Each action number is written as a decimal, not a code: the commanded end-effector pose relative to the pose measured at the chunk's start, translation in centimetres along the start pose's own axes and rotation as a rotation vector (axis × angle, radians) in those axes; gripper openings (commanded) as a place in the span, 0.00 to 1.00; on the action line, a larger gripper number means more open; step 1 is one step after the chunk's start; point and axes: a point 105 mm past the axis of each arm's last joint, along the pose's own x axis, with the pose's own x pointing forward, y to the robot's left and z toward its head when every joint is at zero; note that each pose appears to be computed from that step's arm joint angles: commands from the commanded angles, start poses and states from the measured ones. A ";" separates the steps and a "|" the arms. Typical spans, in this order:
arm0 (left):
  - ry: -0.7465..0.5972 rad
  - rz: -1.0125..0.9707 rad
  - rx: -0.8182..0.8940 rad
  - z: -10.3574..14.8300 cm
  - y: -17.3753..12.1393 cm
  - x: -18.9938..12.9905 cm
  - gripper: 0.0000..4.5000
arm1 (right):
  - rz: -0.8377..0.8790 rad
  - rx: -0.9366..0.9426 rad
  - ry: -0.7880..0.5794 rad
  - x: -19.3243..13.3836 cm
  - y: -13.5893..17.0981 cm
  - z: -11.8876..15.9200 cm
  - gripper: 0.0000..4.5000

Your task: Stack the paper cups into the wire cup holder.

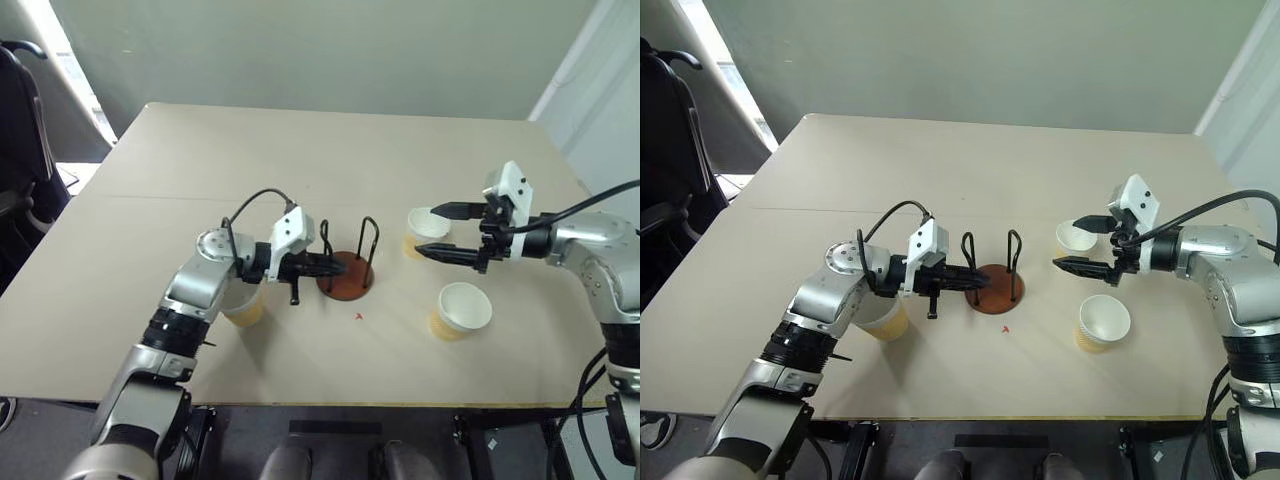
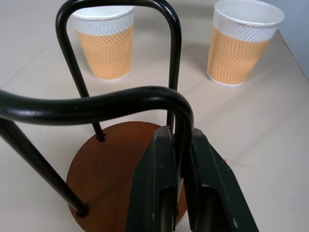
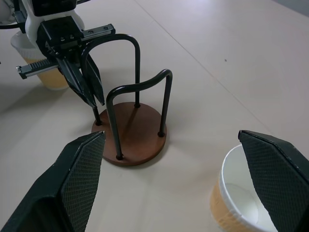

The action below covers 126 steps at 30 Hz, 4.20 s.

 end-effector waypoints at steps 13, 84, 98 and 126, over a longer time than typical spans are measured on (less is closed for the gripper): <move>-0.008 -0.069 0.039 1.2 -0.5 1.4 0.01 | 0.042 -0.058 0.021 -1.7 1.1 0.7 1.00; 0.031 0.069 0.169 2.4 2.6 -2.2 1.00 | -0.069 -0.399 0.276 2.7 -4.5 -3.1 0.33; 0.031 0.067 0.169 2.6 2.6 -2.2 1.00 | -0.029 -0.355 0.264 2.3 -4.0 -2.8 0.01; 0.003 0.084 0.168 3.9 4.0 -5.2 1.00 | 0.150 -0.203 -0.138 0.6 2.5 12.5 0.01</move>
